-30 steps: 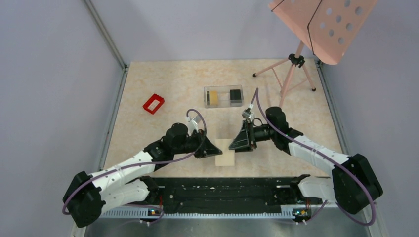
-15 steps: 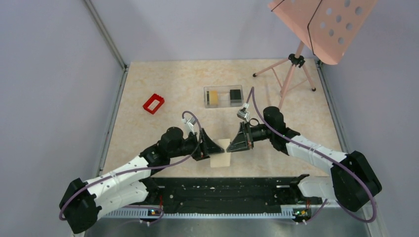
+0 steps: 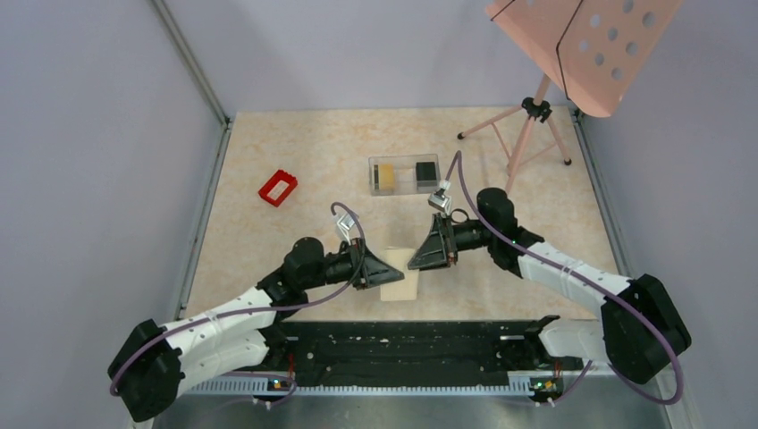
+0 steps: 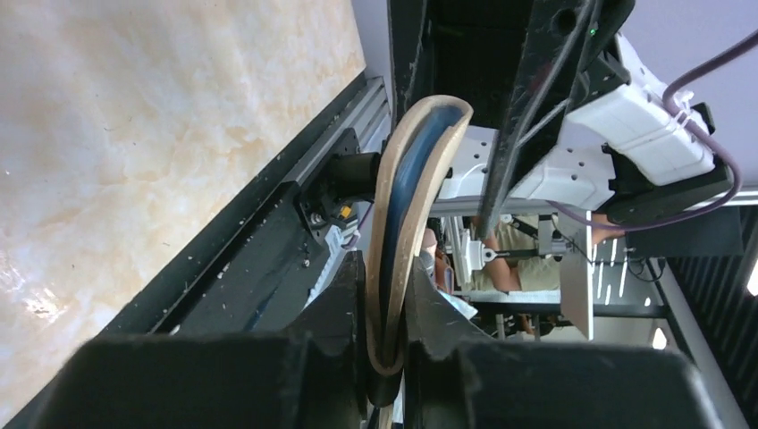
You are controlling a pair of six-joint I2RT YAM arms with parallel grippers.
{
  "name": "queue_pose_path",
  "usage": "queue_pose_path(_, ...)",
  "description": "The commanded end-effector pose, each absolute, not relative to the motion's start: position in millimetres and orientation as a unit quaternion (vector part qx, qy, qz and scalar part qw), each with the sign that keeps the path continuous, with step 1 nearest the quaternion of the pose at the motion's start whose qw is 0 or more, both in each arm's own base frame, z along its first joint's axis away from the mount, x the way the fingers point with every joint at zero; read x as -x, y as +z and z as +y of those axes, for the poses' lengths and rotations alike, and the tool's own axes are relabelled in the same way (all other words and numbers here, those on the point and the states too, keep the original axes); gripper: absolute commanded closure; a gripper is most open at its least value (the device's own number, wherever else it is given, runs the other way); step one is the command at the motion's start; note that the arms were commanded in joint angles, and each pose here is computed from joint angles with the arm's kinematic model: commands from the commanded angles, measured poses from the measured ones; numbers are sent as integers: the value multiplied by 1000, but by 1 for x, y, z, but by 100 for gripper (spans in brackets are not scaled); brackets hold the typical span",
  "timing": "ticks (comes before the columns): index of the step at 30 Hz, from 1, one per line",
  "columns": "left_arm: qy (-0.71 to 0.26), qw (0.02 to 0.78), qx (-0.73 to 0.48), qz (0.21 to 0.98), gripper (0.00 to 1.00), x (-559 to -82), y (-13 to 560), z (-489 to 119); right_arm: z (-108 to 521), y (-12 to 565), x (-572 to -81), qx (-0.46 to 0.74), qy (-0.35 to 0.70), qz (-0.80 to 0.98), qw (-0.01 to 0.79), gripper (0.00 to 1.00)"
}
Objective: Put the credit cards into the card holder
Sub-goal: Pick up the card holder from the center of the board, then open the card holder.
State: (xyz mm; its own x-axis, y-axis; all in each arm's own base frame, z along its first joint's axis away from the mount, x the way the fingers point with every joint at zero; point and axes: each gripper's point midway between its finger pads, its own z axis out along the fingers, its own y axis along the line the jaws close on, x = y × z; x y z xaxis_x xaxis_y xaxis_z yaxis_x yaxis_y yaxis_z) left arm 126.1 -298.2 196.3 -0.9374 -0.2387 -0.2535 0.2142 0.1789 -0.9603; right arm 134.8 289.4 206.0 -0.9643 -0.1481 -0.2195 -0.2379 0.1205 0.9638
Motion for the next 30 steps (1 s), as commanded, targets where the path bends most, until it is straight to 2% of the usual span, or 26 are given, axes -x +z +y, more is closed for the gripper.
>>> queue_pose_path(1, -622, 214, -37, 752, 100, -128, 221, -298, 298, 236, -148, 163, 649, 738, 91, 53)
queue_pose_path(4, -554, 234, -63, 797, 100, -131, 208, -285, 296, 239, -154, 164, 629, 751, 119, 29)
queue_pose_path(7, -503, 273, -74, 817, 100, -139, 209, -271, 293, 240, -161, 152, 610, 764, 147, 15)
queue_pose_path(12, -467, 334, -96, 813, 100, -148, 215, -256, 291, 241, -167, 131, 597, 777, 150, 13)
queue_pose_path(18, -442, 358, -137, 811, 100, -151, 215, -250, 291, 246, -169, 115, 593, 784, 144, 13)
queue_pose_path(30, -524, 284, -164, 786, 100, -134, 233, -286, 297, 244, -160, 148, 609, 769, 127, 14)
